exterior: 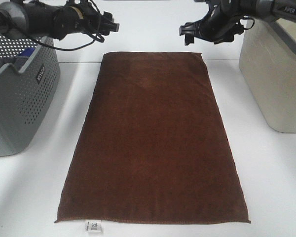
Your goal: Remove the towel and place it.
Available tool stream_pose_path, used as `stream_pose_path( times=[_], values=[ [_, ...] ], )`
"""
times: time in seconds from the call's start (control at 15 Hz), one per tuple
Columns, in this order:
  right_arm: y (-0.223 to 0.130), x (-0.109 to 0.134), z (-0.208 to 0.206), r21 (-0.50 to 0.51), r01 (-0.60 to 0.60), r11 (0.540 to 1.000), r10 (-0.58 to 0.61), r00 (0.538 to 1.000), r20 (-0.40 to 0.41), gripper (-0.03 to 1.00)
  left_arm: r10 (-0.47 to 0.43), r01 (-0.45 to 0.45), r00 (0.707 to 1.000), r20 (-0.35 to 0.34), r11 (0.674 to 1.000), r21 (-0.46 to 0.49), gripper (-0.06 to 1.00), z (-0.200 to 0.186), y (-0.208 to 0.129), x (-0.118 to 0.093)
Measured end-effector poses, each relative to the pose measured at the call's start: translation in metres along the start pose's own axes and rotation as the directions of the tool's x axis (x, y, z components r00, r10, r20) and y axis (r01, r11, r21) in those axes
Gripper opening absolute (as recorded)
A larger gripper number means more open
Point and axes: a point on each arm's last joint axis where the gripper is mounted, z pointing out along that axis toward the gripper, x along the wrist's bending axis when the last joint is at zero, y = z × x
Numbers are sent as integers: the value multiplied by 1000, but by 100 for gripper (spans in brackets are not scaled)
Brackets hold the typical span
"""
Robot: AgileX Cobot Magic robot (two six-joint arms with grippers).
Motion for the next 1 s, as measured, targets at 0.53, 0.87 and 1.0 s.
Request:
stream_pose_path(
  times=[0.53, 0.87, 1.0],
  values=[
    [51, 10, -142, 173, 22, 985, 0, 992, -123, 81, -48, 70, 996, -71, 933, 354, 68, -103, 92, 7],
    [58, 8, -200, 247, 44, 968, -12, 992, -129, 81, -47, 96, 993, -109, 863, 497, 68, -173, 130, 13],
    [59, 9, -220, 233, 39, 972, -7, 990, -139, 81, -45, 105, 992, -121, 824, 557, 68, -192, 134, 14]
  ],
)
